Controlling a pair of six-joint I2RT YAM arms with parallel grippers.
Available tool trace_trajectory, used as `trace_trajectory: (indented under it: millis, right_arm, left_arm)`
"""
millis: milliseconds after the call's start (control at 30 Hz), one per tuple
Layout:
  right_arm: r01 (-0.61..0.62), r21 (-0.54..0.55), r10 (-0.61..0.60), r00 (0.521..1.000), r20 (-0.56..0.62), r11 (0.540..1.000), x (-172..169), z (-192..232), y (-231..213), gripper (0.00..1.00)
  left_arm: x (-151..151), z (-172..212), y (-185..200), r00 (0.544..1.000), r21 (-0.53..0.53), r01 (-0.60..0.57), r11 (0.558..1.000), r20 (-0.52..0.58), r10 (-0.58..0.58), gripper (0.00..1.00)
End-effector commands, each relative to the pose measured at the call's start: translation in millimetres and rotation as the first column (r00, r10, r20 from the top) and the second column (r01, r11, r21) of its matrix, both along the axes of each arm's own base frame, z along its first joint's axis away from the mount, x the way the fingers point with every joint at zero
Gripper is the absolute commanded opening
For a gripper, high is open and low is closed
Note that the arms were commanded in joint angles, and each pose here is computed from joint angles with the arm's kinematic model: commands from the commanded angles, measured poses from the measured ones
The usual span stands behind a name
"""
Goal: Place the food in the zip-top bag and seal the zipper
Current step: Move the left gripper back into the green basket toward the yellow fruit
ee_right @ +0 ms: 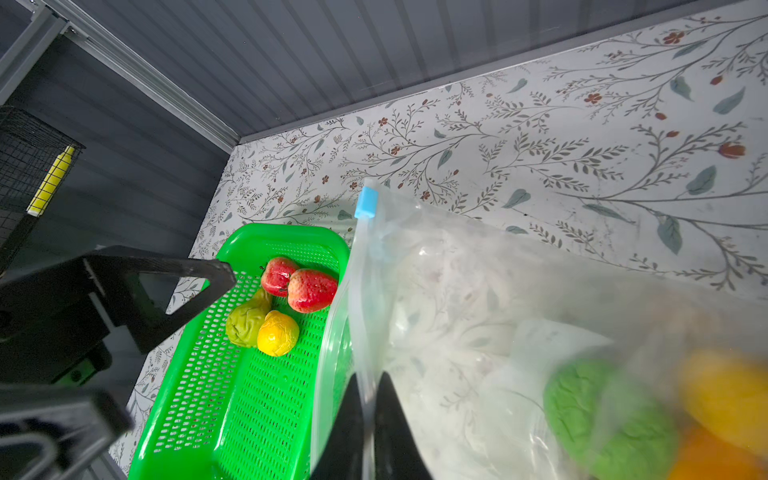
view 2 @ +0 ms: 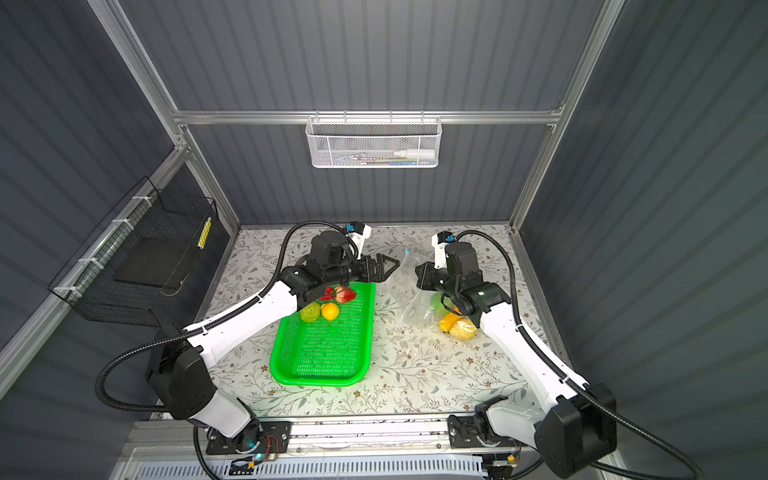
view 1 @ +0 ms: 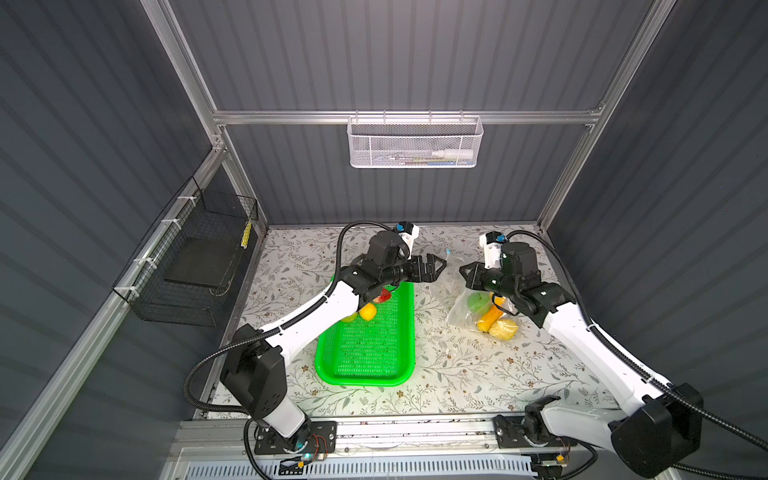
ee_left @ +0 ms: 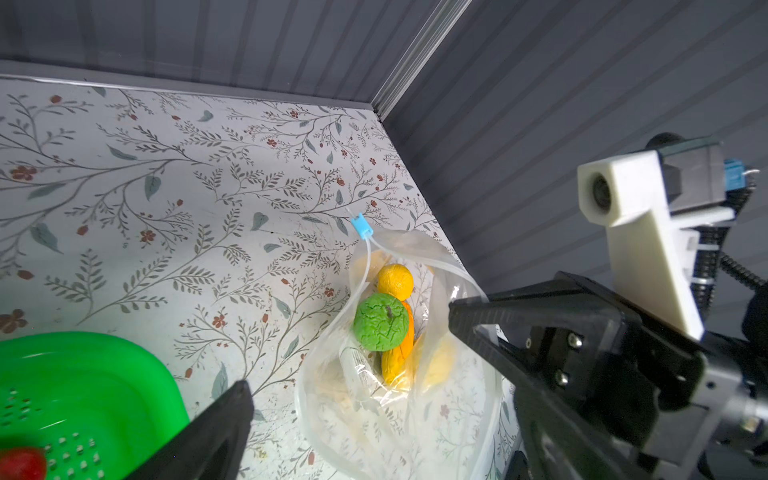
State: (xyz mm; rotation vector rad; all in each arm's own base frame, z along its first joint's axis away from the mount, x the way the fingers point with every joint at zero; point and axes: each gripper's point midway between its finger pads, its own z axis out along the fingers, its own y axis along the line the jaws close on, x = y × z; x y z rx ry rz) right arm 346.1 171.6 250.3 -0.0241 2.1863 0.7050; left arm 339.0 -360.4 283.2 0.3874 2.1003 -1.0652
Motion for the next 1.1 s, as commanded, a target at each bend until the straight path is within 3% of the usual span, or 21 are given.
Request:
trace_trajectory:
  millis: [0, 267, 533, 733, 1067]
  right_arm:
    - [0.003, -0.005, -0.003, 1.000, 0.018, 1.000, 2.6, 9.8, 0.7, 0.10]
    - [-0.002, -0.008, 0.002, 1.000, 0.010, 1.000, 4.8, 8.2, 2.3, 0.10]
    - [-0.006, -0.005, 0.006, 1.000, 0.001, 1.000, 5.3, 5.5, 3.5, 0.10]
    - [-0.002, -0.009, 0.002, 1.000, -0.002, 1.000, 4.2, 4.0, 2.3, 0.10]
    - [0.001, -0.018, -0.001, 1.000, -0.005, 1.000, 4.0, 1.2, 1.1, 0.10]
  left_arm:
    - [1.0, -10.6, 30.0, 0.998, 0.092, -0.055, 0.994, 0.011, 0.054, 1.00]
    - [12.0, -56.1, 109.3, 0.963, 0.257, -0.247, 0.934, -0.043, 0.266, 1.00]
    - [10.1, -108.5, 148.7, 0.915, 0.385, -0.324, 0.864, -0.104, 0.390, 1.00]
    - [12.9, -144.0, 165.8, 0.851, 0.484, -0.380, 0.788, -0.150, 0.503, 1.00]
    - [12.0, -186.4, 161.9, 0.825, 0.524, -0.349, 0.777, -0.222, 0.520, 1.00]
